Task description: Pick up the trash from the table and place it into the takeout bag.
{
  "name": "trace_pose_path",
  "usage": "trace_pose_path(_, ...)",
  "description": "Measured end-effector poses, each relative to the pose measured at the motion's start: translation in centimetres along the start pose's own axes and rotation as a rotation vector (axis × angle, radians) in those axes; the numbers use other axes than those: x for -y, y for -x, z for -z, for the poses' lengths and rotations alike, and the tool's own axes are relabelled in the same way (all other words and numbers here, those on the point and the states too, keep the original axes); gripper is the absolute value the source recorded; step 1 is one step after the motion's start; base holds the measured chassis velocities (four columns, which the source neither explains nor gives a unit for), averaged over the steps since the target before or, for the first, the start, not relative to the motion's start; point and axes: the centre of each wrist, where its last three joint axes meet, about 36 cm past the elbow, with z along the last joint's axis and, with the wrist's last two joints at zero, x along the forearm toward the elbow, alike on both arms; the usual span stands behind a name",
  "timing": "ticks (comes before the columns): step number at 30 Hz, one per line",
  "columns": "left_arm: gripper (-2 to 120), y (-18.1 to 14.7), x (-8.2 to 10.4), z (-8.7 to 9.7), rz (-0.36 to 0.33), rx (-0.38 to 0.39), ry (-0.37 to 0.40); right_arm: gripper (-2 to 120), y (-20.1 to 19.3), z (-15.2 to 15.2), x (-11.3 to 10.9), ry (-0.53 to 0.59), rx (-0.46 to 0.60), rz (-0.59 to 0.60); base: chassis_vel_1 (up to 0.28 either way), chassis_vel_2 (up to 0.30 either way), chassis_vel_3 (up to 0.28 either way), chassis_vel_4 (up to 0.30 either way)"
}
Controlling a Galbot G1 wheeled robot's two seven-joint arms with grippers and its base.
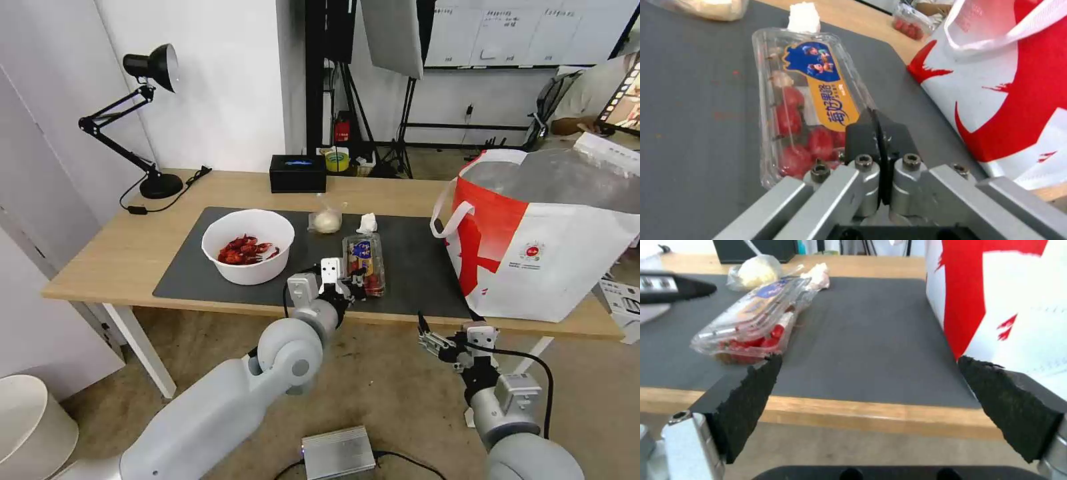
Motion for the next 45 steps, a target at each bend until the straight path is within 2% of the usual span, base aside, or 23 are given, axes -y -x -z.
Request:
trace_pose_path(5,0,0.3,-0.3,-0.4,0.011,-0.012,0.009,100,0.1,1.2,0.0,0.074,-0.028,0.005,0.000,0.000,0.000,0.000)
trace_pose_path(15,0,1.2,-0.9,-0.3,0.053,-0.017,0.037,100,0.2,1.7,0.1,0.101,-0.034,0.010,0.000,0.000,0.000,0.000)
trace_pose_path(19,0,1.3,-0.9,-0.3,0.063,-0.023,0.044,100,0.5,2.2,0.1,0.147,-0.045,0.017,0.000,0.000,0.000,0.000)
trace_pose_path(22,0,1.3,-0.9,-0.7,0.065,-0.032,0.046,100,0.9,3.0,0.2,0.222,-0.057,0.029,0.000,0.000,0.000,0.000)
trace_pose_path(37,0,1.3,-0.7,-1.5,0.065,-0.055,0.050,100,2.3,5.6,0.3,0.419,-0.098,0.066,0.000,0.000,0.000,0.000)
trace_pose_path(41,0,1.3,-0.7,-1.6,0.071,-0.058,0.048,100,2.9,6.8,0.4,0.492,-0.110,0.083,0.000,0.000,0.000,0.000)
trace_pose_path(43,0,1.3,-0.7,-1.8,0.078,-0.062,0.048,100,3.6,7.7,0.6,0.564,-0.133,0.099,0.000,0.000,0.000,0.000)
trace_pose_path(45,0,1.3,-0.7,-1.9,0.078,-0.065,0.048,100,3.9,8.0,0.7,0.581,-0.140,0.102,0.000,0.000,0.000,0.000)
